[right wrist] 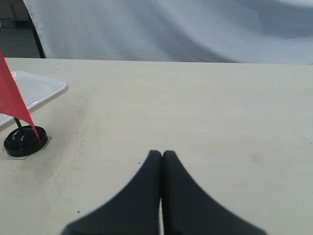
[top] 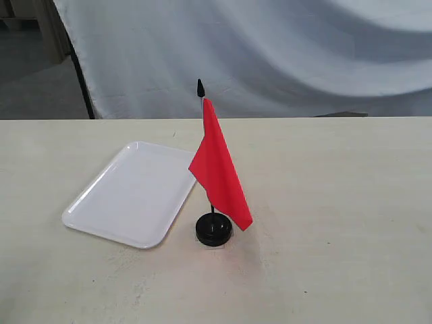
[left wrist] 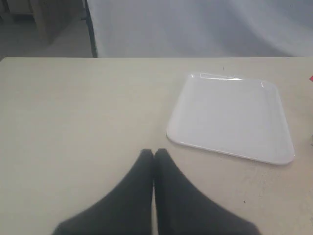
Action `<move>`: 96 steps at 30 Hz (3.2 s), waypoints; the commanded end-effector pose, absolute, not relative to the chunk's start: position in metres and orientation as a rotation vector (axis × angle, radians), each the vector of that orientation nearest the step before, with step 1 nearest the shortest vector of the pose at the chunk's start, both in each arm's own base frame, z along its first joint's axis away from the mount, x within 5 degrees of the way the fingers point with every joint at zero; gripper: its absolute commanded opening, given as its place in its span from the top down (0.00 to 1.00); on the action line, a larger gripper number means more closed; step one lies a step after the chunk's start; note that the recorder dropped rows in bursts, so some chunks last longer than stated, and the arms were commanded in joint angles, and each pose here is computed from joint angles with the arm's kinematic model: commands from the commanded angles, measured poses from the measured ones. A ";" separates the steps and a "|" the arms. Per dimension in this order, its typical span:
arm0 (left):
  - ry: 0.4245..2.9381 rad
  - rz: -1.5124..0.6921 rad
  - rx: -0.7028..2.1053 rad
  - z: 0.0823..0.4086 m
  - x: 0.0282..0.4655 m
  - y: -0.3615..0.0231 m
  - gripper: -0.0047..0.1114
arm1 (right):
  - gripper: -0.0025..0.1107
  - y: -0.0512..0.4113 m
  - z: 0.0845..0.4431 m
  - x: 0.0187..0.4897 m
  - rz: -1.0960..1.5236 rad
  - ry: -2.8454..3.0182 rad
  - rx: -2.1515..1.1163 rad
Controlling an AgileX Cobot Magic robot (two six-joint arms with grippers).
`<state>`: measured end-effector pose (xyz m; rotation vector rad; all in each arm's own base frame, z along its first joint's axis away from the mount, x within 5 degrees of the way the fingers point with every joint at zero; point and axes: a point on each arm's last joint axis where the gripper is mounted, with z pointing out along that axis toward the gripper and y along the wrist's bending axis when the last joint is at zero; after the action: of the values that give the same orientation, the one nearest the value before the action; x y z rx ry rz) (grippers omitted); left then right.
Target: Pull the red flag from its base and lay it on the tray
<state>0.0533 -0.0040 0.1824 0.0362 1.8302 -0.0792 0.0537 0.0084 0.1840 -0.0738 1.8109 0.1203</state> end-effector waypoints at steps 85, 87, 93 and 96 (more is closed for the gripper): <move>1.828 -0.082 0.041 0.182 0.053 -0.004 0.96 | 0.07 0.095 0.146 0.203 0.720 1.675 -0.649; 1.828 -0.082 0.041 0.182 0.053 -0.004 0.96 | 0.07 0.107 0.154 0.211 0.733 1.619 -0.673; 1.828 -0.082 0.041 0.182 0.053 -0.004 0.96 | 0.07 0.139 0.164 0.238 0.627 1.662 -0.742; 1.828 -0.082 0.041 0.182 0.053 -0.004 0.96 | 0.07 0.149 0.171 0.249 0.587 1.654 -0.776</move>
<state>0.0533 -0.0040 0.1824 0.0362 1.8302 -0.0792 0.2408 0.1422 0.1653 -0.7619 1.6500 0.6311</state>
